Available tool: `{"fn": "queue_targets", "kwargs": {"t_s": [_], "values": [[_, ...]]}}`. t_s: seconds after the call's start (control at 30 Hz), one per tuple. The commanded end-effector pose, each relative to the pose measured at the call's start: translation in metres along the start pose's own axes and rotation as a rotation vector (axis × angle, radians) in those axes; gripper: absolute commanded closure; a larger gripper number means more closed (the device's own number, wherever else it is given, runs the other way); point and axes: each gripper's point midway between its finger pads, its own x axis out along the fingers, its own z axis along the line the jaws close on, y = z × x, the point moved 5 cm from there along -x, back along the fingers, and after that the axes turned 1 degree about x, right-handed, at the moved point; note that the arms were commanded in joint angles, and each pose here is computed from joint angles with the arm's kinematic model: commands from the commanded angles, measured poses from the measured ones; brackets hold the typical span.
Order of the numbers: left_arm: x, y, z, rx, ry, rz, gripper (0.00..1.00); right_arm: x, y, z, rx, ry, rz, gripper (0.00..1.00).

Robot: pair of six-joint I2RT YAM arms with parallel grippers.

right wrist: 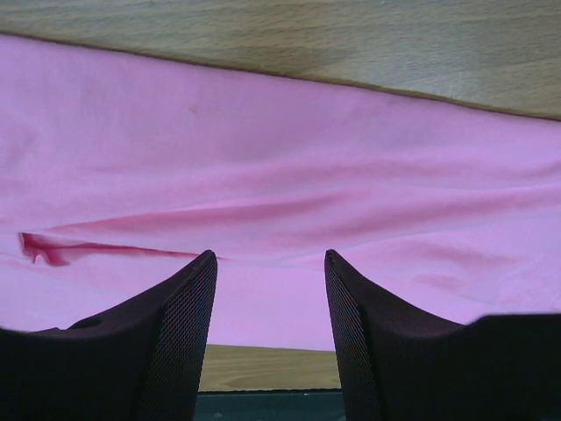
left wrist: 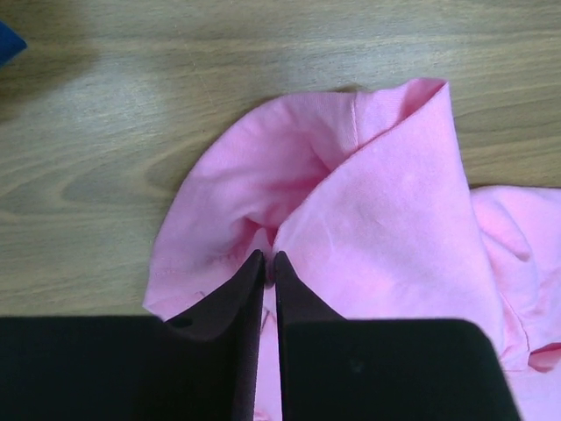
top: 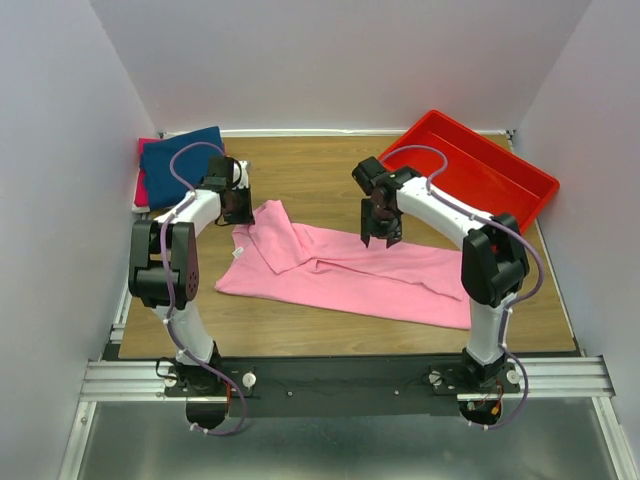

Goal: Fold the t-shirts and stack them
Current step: Fold the tshirt

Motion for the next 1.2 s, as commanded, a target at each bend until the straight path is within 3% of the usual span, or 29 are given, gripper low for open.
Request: {"fn": "queue_targets", "kwargs": {"t_s": [0.0, 0.1, 0.27, 0.4, 0.93, 1.17], "values": [[-0.014, 0.003, -0.003, -0.002, 0.015, 0.000, 0.85, 0.000, 0.000, 0.019, -0.025, -0.053, 0.006, 0.40], [-0.019, 0.005, -0.004, -0.009, 0.007, 0.006, 1.00, -0.005, -0.003, 0.039, -0.052, -0.115, -0.020, 0.40], [-0.040, 0.009, -0.007, -0.050, 0.007, -0.002, 1.00, -0.017, -0.006, 0.092, -0.096, -0.335, -0.066, 0.41], [-0.060, 0.018, -0.007, -0.114, 0.008, -0.012, 1.00, -0.016, 0.002, 0.130, -0.161, -0.413, -0.083, 0.42], [-0.126, 0.073, -0.020, -0.239, 0.026, -0.066, 1.00, 0.055, 0.003, 0.112, -0.159, -0.157, -0.128, 0.41], [-0.121, 0.095, -0.015, -0.228, 0.011, 0.025, 1.00, 0.081, -0.011, 0.093, -0.135, -0.081, -0.123, 0.41]]}}
